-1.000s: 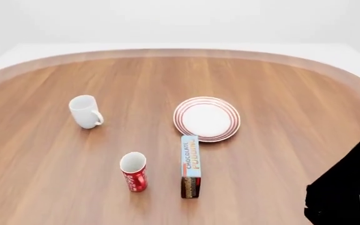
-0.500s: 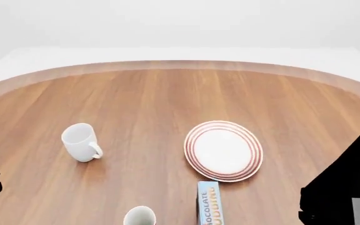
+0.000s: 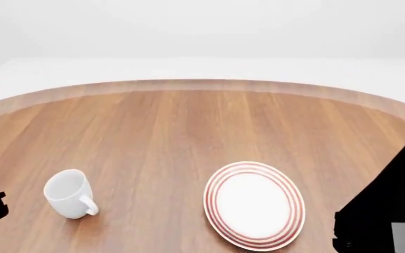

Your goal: Pick up the white mug and put it on the plate, and put the chocolate pudding to the right of the plate.

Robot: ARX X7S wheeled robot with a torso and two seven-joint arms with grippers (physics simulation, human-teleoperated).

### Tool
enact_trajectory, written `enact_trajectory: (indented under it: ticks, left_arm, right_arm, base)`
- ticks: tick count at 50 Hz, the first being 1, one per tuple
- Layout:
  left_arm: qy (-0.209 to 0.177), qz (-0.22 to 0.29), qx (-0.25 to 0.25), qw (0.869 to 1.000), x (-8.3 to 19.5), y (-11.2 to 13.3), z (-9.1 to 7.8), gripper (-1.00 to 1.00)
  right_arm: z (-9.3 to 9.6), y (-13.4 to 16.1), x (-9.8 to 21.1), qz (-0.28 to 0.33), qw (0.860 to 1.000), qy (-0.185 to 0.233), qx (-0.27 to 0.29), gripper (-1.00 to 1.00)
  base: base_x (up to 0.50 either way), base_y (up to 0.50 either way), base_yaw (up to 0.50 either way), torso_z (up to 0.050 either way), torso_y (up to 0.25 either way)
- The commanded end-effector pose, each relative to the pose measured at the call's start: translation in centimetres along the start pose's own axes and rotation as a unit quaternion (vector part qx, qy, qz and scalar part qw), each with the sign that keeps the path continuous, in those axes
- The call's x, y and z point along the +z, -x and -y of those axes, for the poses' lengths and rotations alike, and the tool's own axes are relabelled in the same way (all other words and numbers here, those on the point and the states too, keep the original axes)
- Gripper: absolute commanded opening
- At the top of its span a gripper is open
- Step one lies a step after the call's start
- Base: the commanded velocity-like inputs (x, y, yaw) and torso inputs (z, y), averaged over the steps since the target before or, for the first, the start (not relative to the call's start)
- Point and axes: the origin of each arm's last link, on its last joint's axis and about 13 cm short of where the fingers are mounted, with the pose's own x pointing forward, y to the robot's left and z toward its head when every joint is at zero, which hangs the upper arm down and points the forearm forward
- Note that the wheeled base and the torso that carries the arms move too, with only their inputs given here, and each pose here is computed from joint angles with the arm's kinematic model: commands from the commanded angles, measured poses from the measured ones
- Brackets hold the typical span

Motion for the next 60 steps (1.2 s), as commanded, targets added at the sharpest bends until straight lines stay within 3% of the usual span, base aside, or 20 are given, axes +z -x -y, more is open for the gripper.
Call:
enact_trajectory:
  ticks: [1,15,21,46,52,54,60]
  left_arm:
    - [-0.01,0.004,-0.001,1.0,0.1,0.1,-0.2,1.0]
    - [-0.005,-0.005,-0.009,1.0,0.1,0.1,-0.1,1.0]
    - [-0.03,-0.007,-0.018,0.999,0.0,0.1,0.0,1.0]
    - [-0.031,-0.028,-0.024,0.999,-0.2,0.1,0.4,1.0]
    - [-0.029,-0.066,-0.04,0.997,-0.2,0.1,1.0,1.0]
    - [-0.016,-0.14,-0.078,0.987,-0.5,-0.1,2.4,1.0]
    - [0.004,-0.22,-0.099,0.97,-0.6,-0.2,3.9,1.0]
  right_arm:
    - [0.0,0.1,0.1,0.007,1.0,0.022,0.016,1.0]
    - [-0.2,0.1,0.2,0.006,1.0,0.012,0.022,1.0]
    - [-0.2,0.1,0.2,0.008,1.0,0.015,0.021,1.0]
    - [-0.2,0.2,0.1,0.005,1.0,0.016,0.017,1.0]
    - [-0.2,0.2,0.1,0.005,1.0,0.015,0.017,1.0]
    - [-0.2,0.3,0.0,0.004,1.0,0.014,0.017,1.0]
    - [-0.2,0.3,0.0,0.002,1.0,0.013,0.017,1.0]
  base:
    - [0.5,0.0,0.0,0.0,0.0]
    - [0.29,0.0,0.0,0.0,0.0]
    - [0.0,0.0,0.0,0.0,0.0]
    - [0.0,0.0,0.0,0.001,-0.206]
    - [0.0,0.0,0.0,0.0,0.0]
    - [0.0,0.0,0.0,0.0,0.0]
    - [0.0,0.0,0.0,0.0,0.0]
